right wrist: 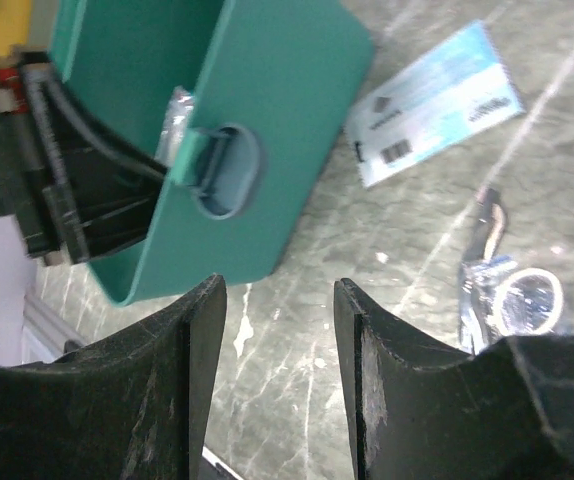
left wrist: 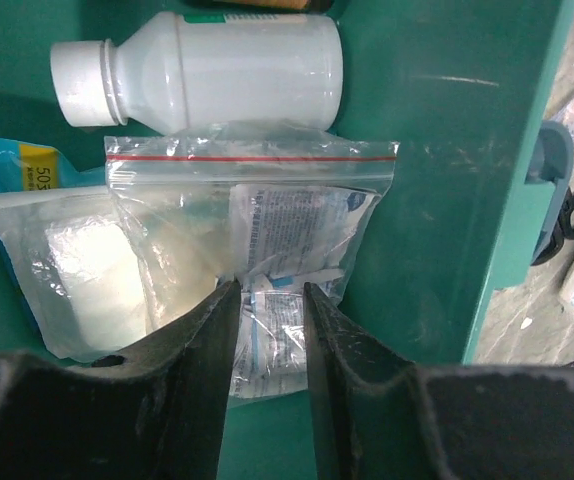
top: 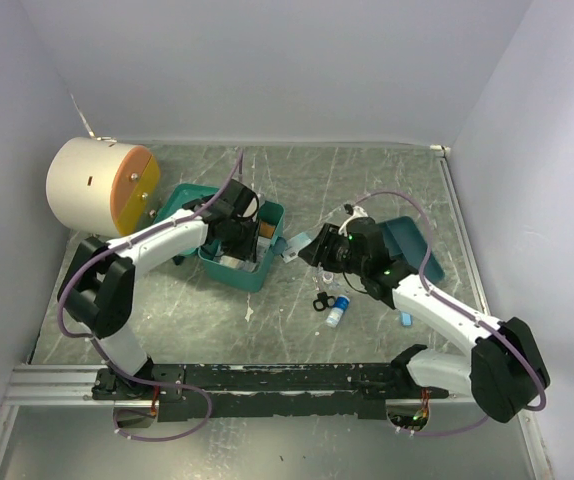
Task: Organize the medicine kit
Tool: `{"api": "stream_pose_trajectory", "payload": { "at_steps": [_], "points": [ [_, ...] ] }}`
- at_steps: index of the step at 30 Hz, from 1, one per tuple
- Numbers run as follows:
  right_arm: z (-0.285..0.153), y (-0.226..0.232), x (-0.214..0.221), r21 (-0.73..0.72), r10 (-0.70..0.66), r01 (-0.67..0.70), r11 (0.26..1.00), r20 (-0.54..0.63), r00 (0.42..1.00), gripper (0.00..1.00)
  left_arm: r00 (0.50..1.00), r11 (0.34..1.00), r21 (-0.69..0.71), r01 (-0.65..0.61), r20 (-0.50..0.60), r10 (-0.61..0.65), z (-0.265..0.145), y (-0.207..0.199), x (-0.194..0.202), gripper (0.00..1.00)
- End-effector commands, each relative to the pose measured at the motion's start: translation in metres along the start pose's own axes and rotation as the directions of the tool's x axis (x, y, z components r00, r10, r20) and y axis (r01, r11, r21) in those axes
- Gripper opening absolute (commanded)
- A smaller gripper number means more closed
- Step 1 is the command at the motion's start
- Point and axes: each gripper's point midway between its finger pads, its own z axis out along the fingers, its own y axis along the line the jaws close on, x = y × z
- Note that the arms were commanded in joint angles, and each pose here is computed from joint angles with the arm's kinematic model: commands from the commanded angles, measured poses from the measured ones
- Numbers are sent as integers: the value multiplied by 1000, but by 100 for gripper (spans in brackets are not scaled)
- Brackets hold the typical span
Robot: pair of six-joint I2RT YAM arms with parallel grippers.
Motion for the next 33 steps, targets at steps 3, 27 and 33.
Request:
{"api": "stream_pose_trajectory", "payload": {
  "at_steps": [3, 27, 33],
  "points": [
    [6, -46, 5, 176, 89, -91, 980, 18, 996, 47, 999, 997, -74, 7, 50, -3, 2, 10, -6, 48],
    [-18, -106, -23, 473, -173, 206, 857, -112, 978, 55, 836, 982, 120, -144, 546, 56, -148, -28, -55, 63],
    [-21, -103, -11, 443, -149, 209, 872, -167, 975, 55, 728, 977, 130, -169, 685, 35, -196, -27, -58, 65]
  ]
}}
